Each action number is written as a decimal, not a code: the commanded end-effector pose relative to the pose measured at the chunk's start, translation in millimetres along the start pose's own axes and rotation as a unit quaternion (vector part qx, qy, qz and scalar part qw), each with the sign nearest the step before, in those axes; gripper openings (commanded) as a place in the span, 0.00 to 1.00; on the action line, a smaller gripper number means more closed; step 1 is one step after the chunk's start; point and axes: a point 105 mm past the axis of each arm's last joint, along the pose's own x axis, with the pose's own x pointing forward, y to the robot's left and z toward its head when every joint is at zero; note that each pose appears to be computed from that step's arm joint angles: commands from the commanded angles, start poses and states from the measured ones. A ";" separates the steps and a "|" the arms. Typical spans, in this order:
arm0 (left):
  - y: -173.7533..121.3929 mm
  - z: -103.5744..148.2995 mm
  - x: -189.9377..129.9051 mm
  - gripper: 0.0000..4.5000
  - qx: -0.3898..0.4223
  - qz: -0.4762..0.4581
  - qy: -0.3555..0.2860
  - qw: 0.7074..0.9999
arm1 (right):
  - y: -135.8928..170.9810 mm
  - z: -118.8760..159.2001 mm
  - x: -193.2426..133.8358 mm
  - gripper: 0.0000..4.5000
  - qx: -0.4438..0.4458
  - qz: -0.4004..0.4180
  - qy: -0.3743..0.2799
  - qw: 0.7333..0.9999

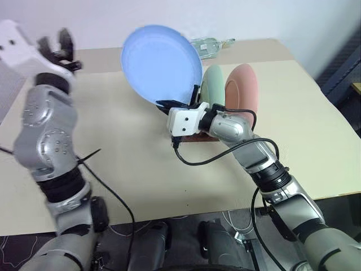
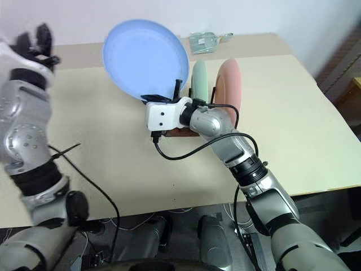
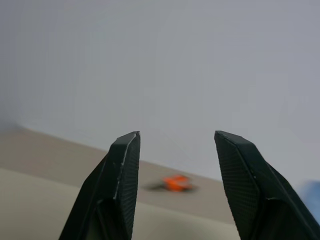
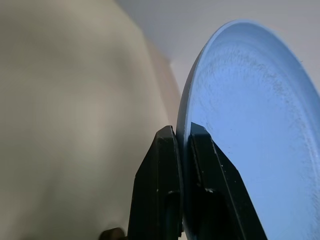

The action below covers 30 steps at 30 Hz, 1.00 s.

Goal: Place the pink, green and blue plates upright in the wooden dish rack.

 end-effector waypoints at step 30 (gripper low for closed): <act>-87.2 -140.2 -150.6 0.54 0.081 -0.382 0.167 0.905 | -38.6 34.6 -48.1 0.00 0.702 -0.163 -0.168 0.672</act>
